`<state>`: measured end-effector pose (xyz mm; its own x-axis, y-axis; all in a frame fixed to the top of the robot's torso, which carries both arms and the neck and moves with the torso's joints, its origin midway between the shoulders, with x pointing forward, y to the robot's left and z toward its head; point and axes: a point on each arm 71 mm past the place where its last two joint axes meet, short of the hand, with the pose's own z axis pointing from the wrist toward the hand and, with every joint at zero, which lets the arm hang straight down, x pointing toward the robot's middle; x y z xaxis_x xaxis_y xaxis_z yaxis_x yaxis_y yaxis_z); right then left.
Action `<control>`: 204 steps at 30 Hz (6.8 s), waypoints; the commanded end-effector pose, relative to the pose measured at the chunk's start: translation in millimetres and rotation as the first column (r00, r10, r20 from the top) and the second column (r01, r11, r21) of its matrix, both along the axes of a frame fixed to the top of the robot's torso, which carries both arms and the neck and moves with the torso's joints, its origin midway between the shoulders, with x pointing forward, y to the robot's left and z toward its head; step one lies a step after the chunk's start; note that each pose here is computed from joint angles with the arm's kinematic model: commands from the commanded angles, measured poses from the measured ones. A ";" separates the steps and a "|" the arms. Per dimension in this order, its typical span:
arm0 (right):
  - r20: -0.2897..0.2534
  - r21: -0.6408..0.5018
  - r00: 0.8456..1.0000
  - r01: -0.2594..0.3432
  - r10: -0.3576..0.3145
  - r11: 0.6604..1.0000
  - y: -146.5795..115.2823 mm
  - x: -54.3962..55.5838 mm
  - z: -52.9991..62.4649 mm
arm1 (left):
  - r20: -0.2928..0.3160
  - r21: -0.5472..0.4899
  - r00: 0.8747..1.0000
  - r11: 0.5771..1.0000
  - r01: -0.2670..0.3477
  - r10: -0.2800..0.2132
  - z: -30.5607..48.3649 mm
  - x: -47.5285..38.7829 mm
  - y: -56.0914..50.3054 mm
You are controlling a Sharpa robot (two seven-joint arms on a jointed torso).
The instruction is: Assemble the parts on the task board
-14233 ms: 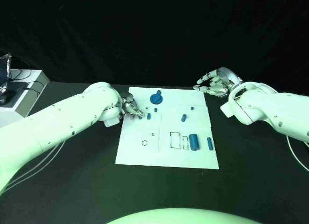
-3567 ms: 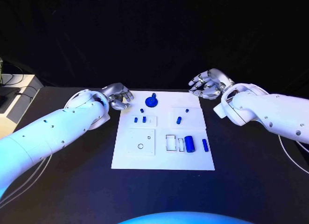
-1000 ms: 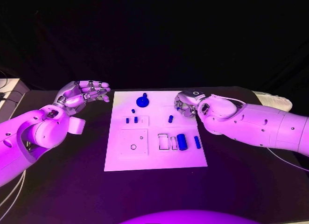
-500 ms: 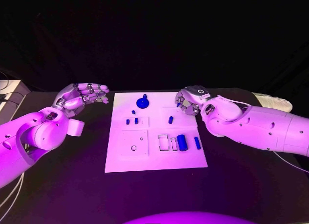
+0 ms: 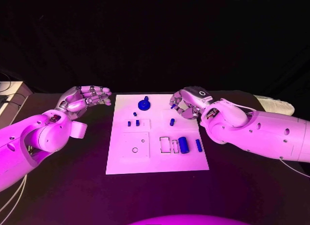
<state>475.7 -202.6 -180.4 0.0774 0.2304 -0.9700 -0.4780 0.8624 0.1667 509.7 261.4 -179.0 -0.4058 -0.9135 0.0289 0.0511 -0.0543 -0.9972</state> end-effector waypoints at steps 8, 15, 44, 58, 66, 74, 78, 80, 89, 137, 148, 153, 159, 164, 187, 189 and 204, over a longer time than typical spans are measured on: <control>-0.084 -0.048 0.984 -0.162 0.158 0.986 59.7 -29.4 -17.0 | 0.016 -0.026 1.000 1.000 -0.012 0.013 2.4 -0.1 -11.3; -0.137 -0.112 0.969 -0.220 0.204 0.969 89.8 -40.2 -34.9 | 0.021 -0.030 1.000 0.999 -0.019 0.020 3.8 -1.0 -17.4; -0.181 -0.170 0.954 -0.268 0.238 0.948 121.2 -47.1 -58.2 | 0.029 -0.038 0.999 0.999 -0.014 0.015 6.9 -3.9 -25.7; -0.184 -0.181 0.951 -0.280 0.247 0.943 126.3 -47.8 -60.8 | 0.026 -0.036 1.000 0.999 -0.011 0.012 6.8 -4.1 -24.9; -0.211 -0.196 0.942 -0.302 0.260 0.933 128.1 -48.7 -66.1 | 0.025 -0.035 1.000 0.999 -0.013 0.014 6.9 -4.4 -24.3; -0.200 -0.179 0.940 -0.311 0.275 0.933 126.3 -48.7 -66.2 | 0.022 -0.031 1.000 0.999 -0.017 0.017 6.6 -4.3 -22.7; -0.181 -0.163 0.945 -0.302 0.272 0.939 124.8 -48.2 -64.6 | 0.021 -0.030 1.000 0.999 -0.018 0.018 6.4 -4.1 -22.1; -0.170 -0.154 0.948 -0.296 0.270 0.943 124.0 -48.0 -63.7 | 0.020 -0.029 1.000 0.999 -0.018 0.018 6.3 -4.1 -21.9; -0.119 -0.113 0.960 -0.265 0.252 0.958 116.7 -47.1 -58.8 | 0.019 -0.028 1.000 0.999 -0.018 0.019 6.0 -3.9 -21.0; -0.200 -0.185 0.978 -0.091 0.053 0.978 6.5 3.0 -22.4 | 0.029 -0.022 0.999 0.999 -0.029 0.030 4.6 -2.0 -7.6; -0.202 -0.180 0.977 -0.104 0.066 0.978 14.8 3.9 -25.6 | 0.027 -0.020 0.999 0.999 -0.032 0.032 4.3 -1.7 -7.4; -0.211 -0.186 0.975 -0.103 0.063 0.977 15.2 4.0 -27.8 | 0.025 -0.019 0.999 0.999 -0.034 0.034 4.1 -1.6 -7.0; -0.213 -0.200 0.976 -0.094 0.050 0.975 13.7 5.3 -29.7 | 0.024 -0.018 0.999 0.999 -0.037 0.038 4.0 -1.5 -6.8; -0.213 -0.208 0.976 -0.093 0.048 0.974 14.2 5.9 -31.1 | 0.023 -0.018 0.999 0.999 -0.037 0.038 4.0 -1.6 -6.9; -0.215 -0.206 0.975 -0.102 0.057 0.973 17.8 3.9 -38.5 | 0.022 -0.016 0.999 0.999 -0.040 0.040 4.1 -1.8 -6.0; -0.200 -0.196 0.978 -0.099 0.059 0.976 18.2 3.5 -37.4 | 0.022 -0.016 0.999 0.999 -0.040 0.040 4.1 -1.8 -6.0; -0.078 -0.079 0.995 -0.070 0.063 0.994 16.4 -5.0 -19.1 | 0.021 -0.014 0.999 0.999 -0.049 0.049 3.1 -0.7 -3.5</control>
<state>471.6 -187.4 -206.3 -0.0614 0.1065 -0.9924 -0.5187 0.8461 0.1228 509.1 258.9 -177.0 -0.3569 -0.9338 0.0269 0.0672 -0.0544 -0.9963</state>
